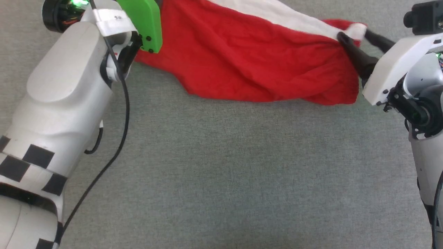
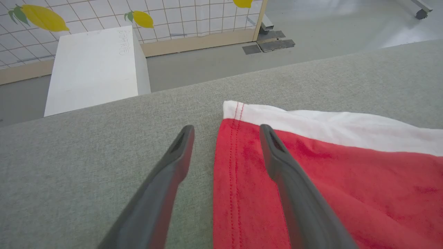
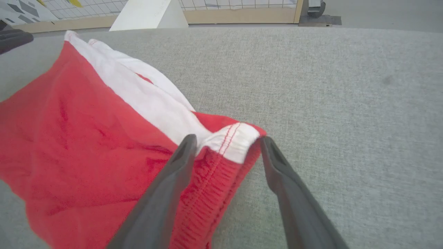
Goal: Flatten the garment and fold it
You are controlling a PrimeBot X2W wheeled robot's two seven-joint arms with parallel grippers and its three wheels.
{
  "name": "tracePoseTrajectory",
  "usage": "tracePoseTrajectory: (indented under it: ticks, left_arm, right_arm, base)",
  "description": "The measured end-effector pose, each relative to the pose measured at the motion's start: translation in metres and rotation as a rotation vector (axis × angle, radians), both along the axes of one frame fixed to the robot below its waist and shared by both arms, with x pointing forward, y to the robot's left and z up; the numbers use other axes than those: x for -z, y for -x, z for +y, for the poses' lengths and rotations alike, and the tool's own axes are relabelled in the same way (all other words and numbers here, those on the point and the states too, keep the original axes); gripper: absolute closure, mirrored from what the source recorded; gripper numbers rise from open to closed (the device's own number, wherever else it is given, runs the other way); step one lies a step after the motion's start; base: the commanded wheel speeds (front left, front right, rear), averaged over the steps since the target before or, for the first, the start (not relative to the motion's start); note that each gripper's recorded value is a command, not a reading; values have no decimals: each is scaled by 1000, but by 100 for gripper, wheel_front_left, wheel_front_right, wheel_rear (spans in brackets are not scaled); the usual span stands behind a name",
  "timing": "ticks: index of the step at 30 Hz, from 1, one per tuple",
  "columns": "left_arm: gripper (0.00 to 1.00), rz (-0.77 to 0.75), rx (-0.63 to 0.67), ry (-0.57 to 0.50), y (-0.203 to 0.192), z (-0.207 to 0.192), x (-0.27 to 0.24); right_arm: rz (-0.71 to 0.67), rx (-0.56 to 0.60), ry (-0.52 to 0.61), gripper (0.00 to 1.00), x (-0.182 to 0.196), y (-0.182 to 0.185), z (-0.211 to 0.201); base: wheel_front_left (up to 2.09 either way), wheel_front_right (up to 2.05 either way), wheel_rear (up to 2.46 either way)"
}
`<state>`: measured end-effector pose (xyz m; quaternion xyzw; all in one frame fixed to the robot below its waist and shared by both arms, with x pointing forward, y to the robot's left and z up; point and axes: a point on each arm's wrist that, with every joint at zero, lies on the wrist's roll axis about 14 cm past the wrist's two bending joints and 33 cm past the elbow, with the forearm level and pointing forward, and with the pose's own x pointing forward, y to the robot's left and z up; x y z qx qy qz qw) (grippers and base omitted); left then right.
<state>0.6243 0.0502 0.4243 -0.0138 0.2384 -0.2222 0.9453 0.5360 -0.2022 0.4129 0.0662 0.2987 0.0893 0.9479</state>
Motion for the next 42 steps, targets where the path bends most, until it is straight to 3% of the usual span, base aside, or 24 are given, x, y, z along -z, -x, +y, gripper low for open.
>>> tracePoseTrajectory:
  ticks: [4,11,14,22,30,37,42]
  left_arm:
    - [0,-83,-4,29,-1,0,-27]
    - [0,-324,-32,113,10,8,-103]
    - [0,-392,-49,138,28,17,-120]
    - [0,-500,-200,139,93,71,-133]
    - [0,-503,-306,111,176,105,-119]
    - [0,-447,-303,46,238,110,-92]
    - [0,-427,-322,40,252,113,-86]
  right_arm:
    - [-56,0,3,0,-19,-2,0]
    - [-283,-54,164,0,-80,2,-12]
    - [-373,-76,196,0,-99,13,-12]
    - [-510,-43,151,0,-119,51,-11]
    - [-440,0,72,0,-97,80,4]
    - [-224,66,11,0,-56,81,5]
    - [-46,121,-69,0,-26,74,9]
  base:
    - [0,0,0]
    - [0,0,0]
    - [0,0,0]
    - [0,0,0]
    - [0,0,0]
    - [0,0,0]
    - [0,0,0]
